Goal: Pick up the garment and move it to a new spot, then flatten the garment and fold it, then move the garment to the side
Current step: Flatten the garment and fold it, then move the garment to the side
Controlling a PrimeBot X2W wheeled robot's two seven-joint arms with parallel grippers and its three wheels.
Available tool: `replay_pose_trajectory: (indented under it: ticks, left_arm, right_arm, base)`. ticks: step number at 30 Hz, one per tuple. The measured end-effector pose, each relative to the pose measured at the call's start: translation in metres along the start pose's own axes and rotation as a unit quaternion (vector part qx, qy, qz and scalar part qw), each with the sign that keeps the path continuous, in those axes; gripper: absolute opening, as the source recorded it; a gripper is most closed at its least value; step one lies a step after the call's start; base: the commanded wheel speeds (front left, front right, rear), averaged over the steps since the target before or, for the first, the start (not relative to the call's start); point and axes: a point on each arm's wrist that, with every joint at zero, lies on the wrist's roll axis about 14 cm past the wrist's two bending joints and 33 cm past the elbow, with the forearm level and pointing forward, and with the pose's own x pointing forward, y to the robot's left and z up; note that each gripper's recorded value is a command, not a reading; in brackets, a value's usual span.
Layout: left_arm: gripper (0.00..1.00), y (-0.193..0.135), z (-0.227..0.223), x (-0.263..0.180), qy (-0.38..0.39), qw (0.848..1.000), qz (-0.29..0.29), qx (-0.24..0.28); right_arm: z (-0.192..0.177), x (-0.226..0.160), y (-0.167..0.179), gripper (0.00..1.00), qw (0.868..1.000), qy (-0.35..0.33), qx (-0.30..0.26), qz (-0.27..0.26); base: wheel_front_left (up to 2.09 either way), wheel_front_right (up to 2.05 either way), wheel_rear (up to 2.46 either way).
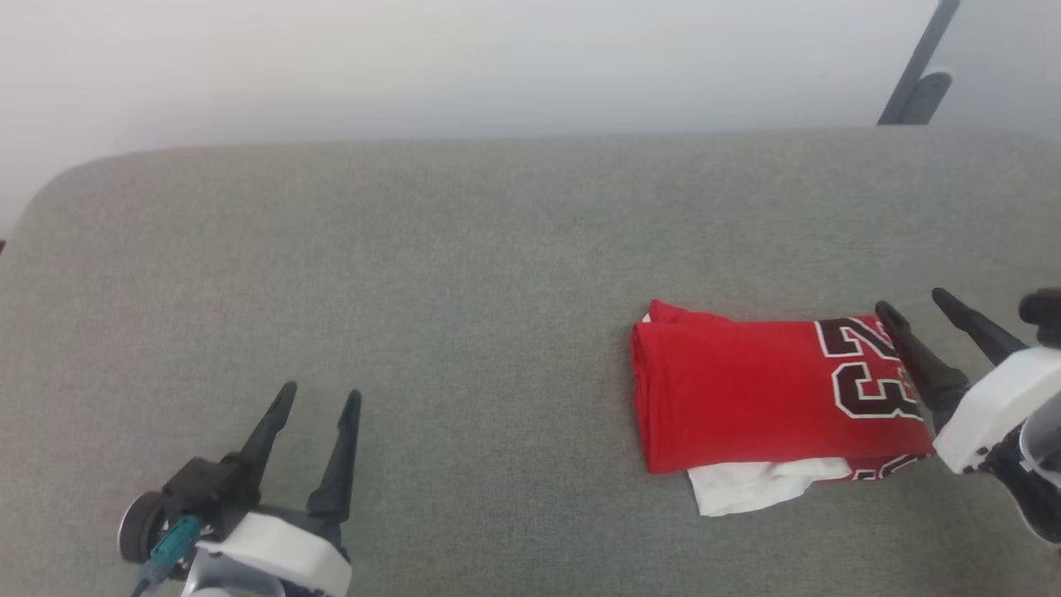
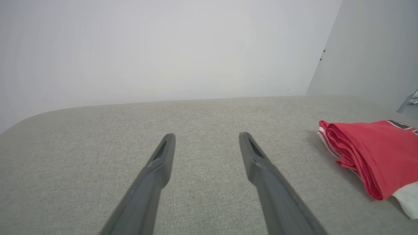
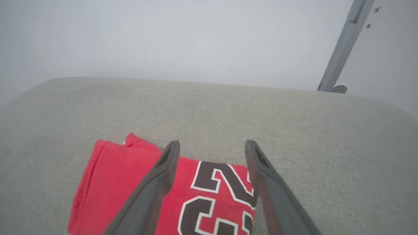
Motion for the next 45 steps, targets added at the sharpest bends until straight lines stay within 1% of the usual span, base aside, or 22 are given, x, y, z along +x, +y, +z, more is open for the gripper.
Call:
replay_pose_trajectory:
  ticks: [1, 6, 11, 14, 19, 25, 33, 40, 45]
  left_arm:
    - [1.00, 0.002, 0.002, -0.004, -0.002, 1.000, 0.005, 0.000]
    - [1.00, 0.009, 0.007, -0.016, -0.012, 1.000, 0.023, -0.005]
    - [1.00, 0.016, 0.009, -0.032, -0.016, 0.999, 0.042, -0.009]
    - [1.00, 0.021, 0.009, -0.041, -0.016, 0.998, 0.052, -0.011]
    - [1.00, 0.028, 0.008, -0.055, -0.016, 0.997, 0.070, -0.018]
    - [1.00, 0.035, 0.007, -0.075, -0.017, 0.995, 0.093, -0.023]
    - [1.00, 0.035, 0.007, -0.091, -0.016, 0.994, 0.103, -0.026]
    - [1.00, 0.033, 0.008, -0.089, -0.017, 0.994, 0.100, -0.027]
    - [1.00, 0.029, 0.009, -0.083, -0.020, 0.995, 0.096, -0.031]
  right_arm:
    - [0.006, -0.006, -0.005, 1.00, 0.999, -0.032, 0.000, -0.012]
    - [0.014, -0.027, -0.017, 1.00, 0.994, -0.096, -0.010, -0.042]
    - [0.014, -0.043, -0.020, 1.00, 0.990, -0.125, -0.019, -0.057]
    - [0.015, -0.048, -0.014, 1.00, 0.989, -0.138, -0.023, -0.054]
    - [0.012, -0.058, -0.010, 1.00, 0.987, -0.150, -0.024, -0.058]
    - [0.003, -0.076, -0.015, 1.00, 0.985, -0.153, -0.020, -0.080]
    - [0.005, -0.093, -0.018, 1.00, 0.982, -0.162, -0.013, -0.098]
    - [0.006, -0.093, -0.014, 1.00, 0.982, -0.158, -0.010, -0.098]
    - [0.005, -0.086, -0.016, 1.00, 0.985, -0.140, 0.001, -0.099]
  base:
    - [0.00, 0.00, 0.00]
    - [0.00, 0.00, 0.00]
    - [0.00, 0.00, 0.00]
    - [0.00, 0.00, 0.00]
    - [0.00, 0.00, 0.00]
    - [0.00, 0.00, 0.00]
    - [0.00, 0.00, 0.00]
    - [0.00, 0.00, 0.00]
    - [0.00, 0.00, 0.00]
